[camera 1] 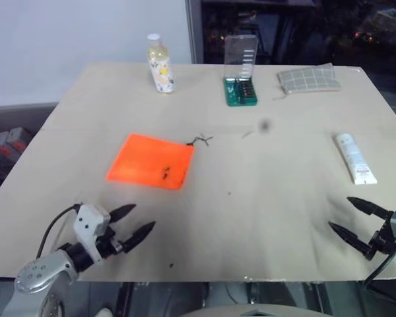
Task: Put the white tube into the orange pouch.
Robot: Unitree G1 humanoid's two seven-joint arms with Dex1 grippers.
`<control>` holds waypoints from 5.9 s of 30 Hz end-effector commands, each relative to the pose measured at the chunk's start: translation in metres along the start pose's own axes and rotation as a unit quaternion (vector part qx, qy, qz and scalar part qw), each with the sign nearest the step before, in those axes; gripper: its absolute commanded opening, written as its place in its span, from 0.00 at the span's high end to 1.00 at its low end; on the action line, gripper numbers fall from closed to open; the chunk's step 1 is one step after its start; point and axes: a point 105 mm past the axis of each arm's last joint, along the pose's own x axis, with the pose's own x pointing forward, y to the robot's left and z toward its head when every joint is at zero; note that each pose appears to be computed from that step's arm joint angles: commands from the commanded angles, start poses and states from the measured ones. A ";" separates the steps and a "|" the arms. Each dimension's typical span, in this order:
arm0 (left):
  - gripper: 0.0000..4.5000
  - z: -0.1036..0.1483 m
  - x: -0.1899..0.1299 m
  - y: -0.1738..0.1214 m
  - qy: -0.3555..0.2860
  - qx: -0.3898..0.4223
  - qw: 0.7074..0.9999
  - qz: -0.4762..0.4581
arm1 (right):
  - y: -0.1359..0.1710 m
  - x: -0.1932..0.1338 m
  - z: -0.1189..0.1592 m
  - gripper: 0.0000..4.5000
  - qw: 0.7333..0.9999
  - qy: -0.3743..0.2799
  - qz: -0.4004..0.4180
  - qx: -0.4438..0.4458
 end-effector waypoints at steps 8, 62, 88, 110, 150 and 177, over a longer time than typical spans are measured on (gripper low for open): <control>0.07 0.071 0.074 -0.004 -0.006 0.116 0.993 0.025 | 0.008 0.016 0.018 0.00 0.999 -0.028 0.017 -0.018; 1.00 0.125 0.096 -0.007 -0.032 0.183 0.982 0.038 | 0.052 0.078 0.035 0.00 0.992 -0.109 0.061 0.017; 1.00 0.114 0.078 0.036 -0.033 0.098 0.989 -0.107 | -0.039 0.049 -0.044 0.00 0.935 0.046 -0.333 0.118; 1.00 0.115 0.081 0.026 -0.042 0.114 0.986 -0.114 | -0.088 0.032 0.025 0.00 0.920 0.004 -0.373 -0.117; 1.00 0.115 0.078 0.025 -0.055 0.105 0.988 -0.101 | -0.169 0.042 -0.015 0.82 0.953 0.215 -0.206 0.064; 1.00 0.117 0.096 -0.006 -0.070 0.066 0.982 -0.165 | 0.119 0.161 0.089 0.89 0.933 0.126 0.331 0.060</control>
